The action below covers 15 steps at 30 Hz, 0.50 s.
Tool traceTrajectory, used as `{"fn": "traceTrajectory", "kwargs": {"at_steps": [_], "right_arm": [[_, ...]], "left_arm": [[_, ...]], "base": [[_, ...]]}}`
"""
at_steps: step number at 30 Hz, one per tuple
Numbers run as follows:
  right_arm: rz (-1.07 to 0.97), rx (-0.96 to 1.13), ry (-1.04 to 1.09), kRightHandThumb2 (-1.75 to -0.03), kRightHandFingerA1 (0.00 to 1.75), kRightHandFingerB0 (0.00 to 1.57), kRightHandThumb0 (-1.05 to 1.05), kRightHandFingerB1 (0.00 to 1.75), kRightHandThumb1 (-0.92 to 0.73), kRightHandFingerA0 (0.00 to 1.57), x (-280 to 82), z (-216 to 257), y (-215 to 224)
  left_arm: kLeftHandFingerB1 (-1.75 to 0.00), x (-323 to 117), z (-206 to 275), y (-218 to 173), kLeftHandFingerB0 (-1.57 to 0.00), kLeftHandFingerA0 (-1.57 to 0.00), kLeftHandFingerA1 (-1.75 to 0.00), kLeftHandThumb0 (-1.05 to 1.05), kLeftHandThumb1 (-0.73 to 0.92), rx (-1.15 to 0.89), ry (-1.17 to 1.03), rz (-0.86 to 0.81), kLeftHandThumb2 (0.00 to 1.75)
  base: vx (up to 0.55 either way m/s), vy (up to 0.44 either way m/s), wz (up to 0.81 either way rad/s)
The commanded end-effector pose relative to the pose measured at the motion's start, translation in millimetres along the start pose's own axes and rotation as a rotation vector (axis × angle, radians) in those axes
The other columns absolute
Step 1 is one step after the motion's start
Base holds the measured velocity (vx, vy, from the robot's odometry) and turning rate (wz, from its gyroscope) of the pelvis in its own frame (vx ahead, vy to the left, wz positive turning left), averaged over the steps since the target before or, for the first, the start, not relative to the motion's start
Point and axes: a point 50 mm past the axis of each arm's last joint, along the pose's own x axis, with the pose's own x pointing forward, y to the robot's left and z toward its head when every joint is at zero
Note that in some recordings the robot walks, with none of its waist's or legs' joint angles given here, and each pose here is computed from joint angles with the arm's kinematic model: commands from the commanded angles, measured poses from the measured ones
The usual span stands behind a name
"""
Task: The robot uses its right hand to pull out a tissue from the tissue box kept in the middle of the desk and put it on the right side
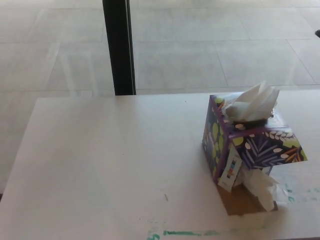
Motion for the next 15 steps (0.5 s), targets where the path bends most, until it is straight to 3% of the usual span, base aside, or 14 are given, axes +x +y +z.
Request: {"fn": "traceTrajectory", "kwargs": {"at_steps": [1, 2, 6, 7, 15], "right_arm": [[0.351, -0.200, 0.183, -0.88, 0.46, 0.00, -0.73, 0.22, -0.45, 0.01, 38, 20, 14], [0.358, -0.202, 0.184, -0.89, 0.51, 0.00, -0.76, 0.21, -0.46, 0.09, 39, 20, 17], [0.390, -0.240, 0.193, -0.81, 0.46, 0.06, -0.72, 0.32, -0.47, 0.07, 44, 20, 29], [0.412, -0.247, 0.188, -0.82, 0.50, 0.06, -0.68, 0.37, -0.46, 0.19, 45, 20, 34], [0.555, -0.302, 0.216, -0.81, 0.50, 0.12, -0.71, 0.39, -0.46, 0.21, 42, 13, 62]], "left_arm": [[-0.71, -7, -7, 10, -0.45, -0.60, -0.85, -0.68, 0.76, -0.001, 0.005, -0.001, 0.62], [-0.71, -7, -7, 10, -0.46, -0.61, -0.86, -0.68, 0.75, -0.004, 0.002, -0.003, 0.62], [-0.72, -6, -6, 8, -0.43, -0.59, -0.86, -0.68, 0.75, 0.002, -0.001, -0.009, 0.63], [-0.72, -6, -6, 7, -0.46, -0.59, -0.87, -0.68, 0.76, -0.002, -0.001, -0.010, 0.62], [-0.71, -7, -5, 11, -0.43, -0.57, -0.85, -0.68, 0.77, 0.016, -0.004, -0.008, 0.63]], "base": [[0.00, 0.000, 0.00], [0.00, 0.000, 0.00], [0.00, 0.000, 0.00], [0.00, 0.000, 0.00], [0.00, 0.000, 0.00]]}}
